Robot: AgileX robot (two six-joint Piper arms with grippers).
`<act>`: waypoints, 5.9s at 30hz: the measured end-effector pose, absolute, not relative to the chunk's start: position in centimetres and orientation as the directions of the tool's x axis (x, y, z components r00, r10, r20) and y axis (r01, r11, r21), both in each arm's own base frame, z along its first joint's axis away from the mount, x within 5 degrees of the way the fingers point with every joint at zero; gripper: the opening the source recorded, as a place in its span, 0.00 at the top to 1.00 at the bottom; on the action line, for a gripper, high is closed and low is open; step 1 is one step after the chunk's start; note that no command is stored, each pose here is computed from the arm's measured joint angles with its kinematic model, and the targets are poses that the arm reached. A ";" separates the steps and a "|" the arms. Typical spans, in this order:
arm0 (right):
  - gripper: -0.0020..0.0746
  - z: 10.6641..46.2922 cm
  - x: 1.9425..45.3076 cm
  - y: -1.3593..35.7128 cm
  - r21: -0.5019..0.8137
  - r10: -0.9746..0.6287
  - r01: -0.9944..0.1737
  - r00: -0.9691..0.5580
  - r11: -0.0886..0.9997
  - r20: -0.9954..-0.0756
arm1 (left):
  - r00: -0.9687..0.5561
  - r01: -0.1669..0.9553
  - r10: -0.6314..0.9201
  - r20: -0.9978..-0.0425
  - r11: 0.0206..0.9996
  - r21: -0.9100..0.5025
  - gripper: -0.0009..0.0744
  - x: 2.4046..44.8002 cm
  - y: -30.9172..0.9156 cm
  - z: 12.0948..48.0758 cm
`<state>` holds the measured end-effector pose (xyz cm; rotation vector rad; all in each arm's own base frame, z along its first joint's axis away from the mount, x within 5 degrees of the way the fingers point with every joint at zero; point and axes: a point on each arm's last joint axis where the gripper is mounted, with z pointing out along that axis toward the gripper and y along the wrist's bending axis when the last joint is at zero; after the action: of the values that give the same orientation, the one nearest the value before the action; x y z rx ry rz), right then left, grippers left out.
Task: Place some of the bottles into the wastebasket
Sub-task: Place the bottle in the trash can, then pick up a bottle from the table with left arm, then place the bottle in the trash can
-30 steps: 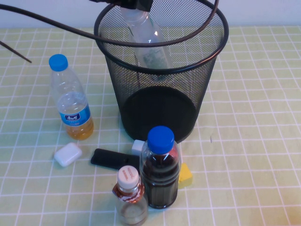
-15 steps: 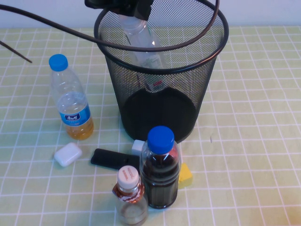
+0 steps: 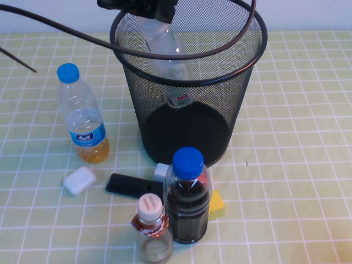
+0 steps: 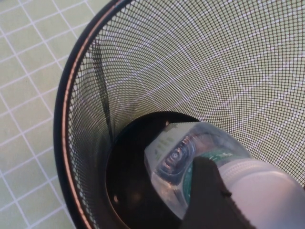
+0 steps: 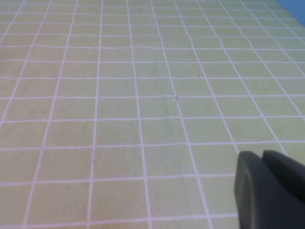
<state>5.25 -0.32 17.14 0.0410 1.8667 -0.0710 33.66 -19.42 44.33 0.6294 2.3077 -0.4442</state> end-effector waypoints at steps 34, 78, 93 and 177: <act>0.98 17.1 5.3 -0.3 -0.030 -0.010 0.065 -0.293 0.997 -0.956 | -0.509 0.514 0.303 -0.806 0.858 -0.003 0.94 26.5 -14.4 51.7; 0.98 17.1 5.3 -0.3 -0.030 -0.010 0.065 -0.293 0.997 -0.956 | -0.576 0.780 0.616 -0.537 0.610 -0.137 0.99 14.8 -13.2 38.8; 0.98 17.1 5.3 -0.3 -0.030 -0.010 0.065 -0.293 0.997 -0.956 | -0.479 0.819 0.774 -0.415 0.564 0.107 0.96 14.4 -16.1 37.0; 0.98 17.1 5.3 -0.3 -0.030 -0.010 0.065 -0.293 0.997 -0.956 | -0.549 0.714 0.580 -0.601 0.700 0.024 0.62 15.4 -17.1 43.2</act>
<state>5.25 -0.33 17.14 0.0398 1.8668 -0.0729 15.37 -17.11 43.23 0.9855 2.3206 -0.2988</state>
